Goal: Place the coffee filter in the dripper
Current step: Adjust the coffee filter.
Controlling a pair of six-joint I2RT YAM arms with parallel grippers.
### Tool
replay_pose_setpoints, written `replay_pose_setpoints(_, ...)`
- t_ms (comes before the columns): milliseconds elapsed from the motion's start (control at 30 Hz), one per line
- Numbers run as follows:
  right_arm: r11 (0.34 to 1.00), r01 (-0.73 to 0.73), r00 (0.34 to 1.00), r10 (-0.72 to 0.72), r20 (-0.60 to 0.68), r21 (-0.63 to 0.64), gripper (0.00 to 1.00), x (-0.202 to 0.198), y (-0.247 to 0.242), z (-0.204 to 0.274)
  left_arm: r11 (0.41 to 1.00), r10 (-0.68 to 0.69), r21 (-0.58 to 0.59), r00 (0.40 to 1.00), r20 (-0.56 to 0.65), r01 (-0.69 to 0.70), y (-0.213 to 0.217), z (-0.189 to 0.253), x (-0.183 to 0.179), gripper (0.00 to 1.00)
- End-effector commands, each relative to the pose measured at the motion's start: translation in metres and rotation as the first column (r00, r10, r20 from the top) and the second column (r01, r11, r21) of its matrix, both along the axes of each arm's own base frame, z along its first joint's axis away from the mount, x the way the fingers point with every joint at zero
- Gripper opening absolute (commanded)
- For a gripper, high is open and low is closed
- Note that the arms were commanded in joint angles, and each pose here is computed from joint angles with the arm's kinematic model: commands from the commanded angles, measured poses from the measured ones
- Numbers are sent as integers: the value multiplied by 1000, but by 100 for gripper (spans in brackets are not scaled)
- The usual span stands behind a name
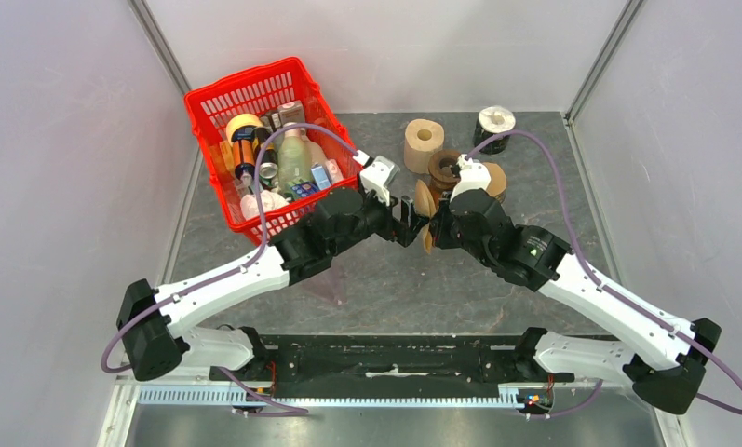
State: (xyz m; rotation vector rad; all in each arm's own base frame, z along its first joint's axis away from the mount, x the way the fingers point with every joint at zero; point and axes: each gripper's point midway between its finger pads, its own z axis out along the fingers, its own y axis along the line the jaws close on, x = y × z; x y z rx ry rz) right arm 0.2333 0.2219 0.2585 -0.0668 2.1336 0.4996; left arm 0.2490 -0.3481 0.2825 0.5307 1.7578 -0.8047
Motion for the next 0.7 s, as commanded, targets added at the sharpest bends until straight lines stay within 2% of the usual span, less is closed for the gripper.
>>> replay_pose_setpoints(0, 999, 3, 999, -5, 38, 53, 0, 5, 8, 21, 999, 29, 20, 997, 73, -30, -2, 13, 7, 89)
replay_pose_setpoints(267, 998, 44, 998, -46, 40, 36, 0, 9, 1, 18, 1000, -5, 0, 996, 89, 5, -3, 18, -1, 90)
replay_pose_setpoints(467, 998, 48, 998, -50, 46, 40, 0, 9, 0, 21, 995, -81, 69, 993, 86, 75, -7, 0, -12, 90)
replay_pose_setpoints(667, 998, 64, 997, -65, 51, 23, 0, 10, -4, 21, 991, -116, 77, 990, 86, 110, -3, -5, -23, 90)
